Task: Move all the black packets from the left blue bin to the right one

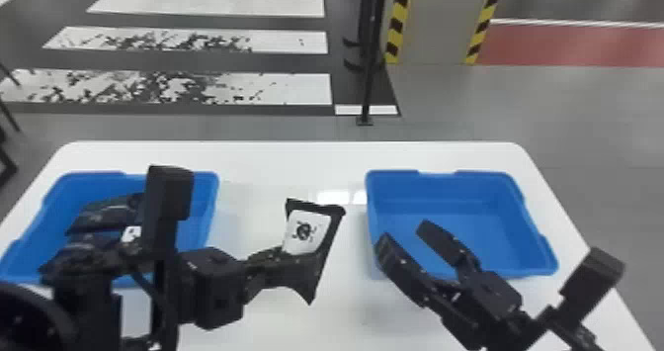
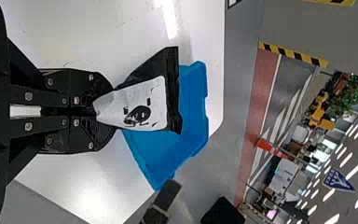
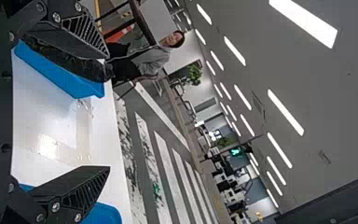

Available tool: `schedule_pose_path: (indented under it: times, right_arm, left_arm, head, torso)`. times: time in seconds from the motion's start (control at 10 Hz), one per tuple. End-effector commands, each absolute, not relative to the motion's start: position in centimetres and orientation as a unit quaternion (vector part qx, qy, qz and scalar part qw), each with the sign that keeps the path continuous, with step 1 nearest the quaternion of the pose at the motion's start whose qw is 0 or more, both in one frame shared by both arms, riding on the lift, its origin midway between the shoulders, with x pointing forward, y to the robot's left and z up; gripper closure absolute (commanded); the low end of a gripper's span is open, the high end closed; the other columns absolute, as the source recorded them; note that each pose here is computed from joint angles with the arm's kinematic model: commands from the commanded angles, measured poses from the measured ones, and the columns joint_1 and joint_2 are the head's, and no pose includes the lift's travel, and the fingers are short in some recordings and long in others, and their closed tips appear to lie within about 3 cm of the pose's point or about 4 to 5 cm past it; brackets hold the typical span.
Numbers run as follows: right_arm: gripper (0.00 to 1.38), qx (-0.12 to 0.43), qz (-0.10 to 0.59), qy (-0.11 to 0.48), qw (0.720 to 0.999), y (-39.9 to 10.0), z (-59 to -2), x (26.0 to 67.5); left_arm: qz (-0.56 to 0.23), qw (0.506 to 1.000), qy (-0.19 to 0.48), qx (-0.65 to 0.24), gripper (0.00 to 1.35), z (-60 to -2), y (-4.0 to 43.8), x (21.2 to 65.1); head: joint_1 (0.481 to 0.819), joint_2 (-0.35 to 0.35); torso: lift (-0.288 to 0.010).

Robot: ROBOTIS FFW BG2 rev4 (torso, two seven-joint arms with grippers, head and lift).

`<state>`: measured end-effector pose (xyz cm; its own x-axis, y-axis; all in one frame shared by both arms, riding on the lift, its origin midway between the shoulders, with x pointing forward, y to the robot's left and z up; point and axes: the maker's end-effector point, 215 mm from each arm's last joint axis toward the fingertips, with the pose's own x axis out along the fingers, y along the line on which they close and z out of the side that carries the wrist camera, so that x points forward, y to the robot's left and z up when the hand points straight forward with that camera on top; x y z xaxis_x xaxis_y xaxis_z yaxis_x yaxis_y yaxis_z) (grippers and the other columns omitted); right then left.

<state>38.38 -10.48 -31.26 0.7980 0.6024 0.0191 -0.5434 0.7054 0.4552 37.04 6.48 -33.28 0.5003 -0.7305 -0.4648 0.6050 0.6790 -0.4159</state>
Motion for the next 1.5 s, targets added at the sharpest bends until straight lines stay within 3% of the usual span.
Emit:
schedule_pose_path:
  times: [0.0, 0.5, 0.6, 0.7, 0.8, 0.9, 1.1, 1.2, 1.3, 1.4]
  right_arm:
    - [0.18, 0.249, 0.337, 0.085, 0.904, -8.5, -31.7, 38.7]
    - [0.26, 0.313, 0.407, 0.087, 0.854, -2.7, -29.3, 37.8]
    - [0.47, 0.318, 0.407, 0.089, 0.851, -2.5, -29.6, 37.9]
    - [0.89, 0.321, 0.406, 0.091, 0.851, -2.6, -29.9, 38.0]
    - [1.15, 0.328, 0.404, 0.093, 0.849, -2.6, -30.2, 38.0]
    - [1.27, 0.325, 0.401, 0.086, 0.852, -2.9, -30.0, 38.2]
    - [1.28, 0.328, 0.4, 0.084, 0.852, -3.0, -30.0, 38.3]
    - [1.28, 0.33, 0.401, 0.082, 0.851, -3.0, -29.8, 38.3]
    - [1.28, 0.33, 0.396, 0.082, 0.853, -3.5, -30.1, 38.9]
    - [1.28, 0.323, 0.386, 0.08, 0.86, -4.8, -30.6, 40.5]
  left_arm:
    - [-0.408, 0.854, 0.309, -0.097, 1.21, -32.6, 4.8, 36.8]
    - [-0.45, 0.827, 0.319, -0.106, 1.21, -32.7, 1.2, 34.8]
    - [-0.458, 0.822, 0.319, -0.109, 1.21, -32.6, 0.6, 34.4]
    - [-0.461, 0.821, 0.319, -0.108, 1.21, -32.6, 0.4, 34.3]
    - [-0.461, 0.821, 0.319, -0.109, 1.21, -32.5, 0.4, 34.3]
    - [-0.459, 0.822, 0.318, -0.109, 1.21, -32.5, 0.6, 34.4]
    - [-0.458, 0.828, 0.304, -0.111, 1.18, -31.9, 0.6, 34.9]
    - [-0.455, 0.83, 0.299, -0.119, 0.81, -31.8, 0.9, 35.1]
    - [-0.446, 0.838, 0.288, -0.127, 0.27, -31.7, 1.5, 35.5]
    - [-0.433, 0.844, 0.284, -0.139, 0.06, -32.1, 2.5, 35.6]
  head:
    - [0.695, -0.061]
    - [0.695, -0.024]
    - [0.695, -0.021]
    - [0.695, -0.026]
    - [0.695, -0.029]
    - [0.695, -0.034]
    - [0.695, -0.036]
    - [0.695, -0.037]
    - [0.695, -0.035]
    - [0.695, -0.031]
  torso:
    - [-0.138]
    - [-0.138]
    - [-0.138]
    - [-0.138]
    - [-0.138]
    - [-0.138]
    - [-0.138]
    - [-0.138]
    - [-0.138]
    - [-0.138]
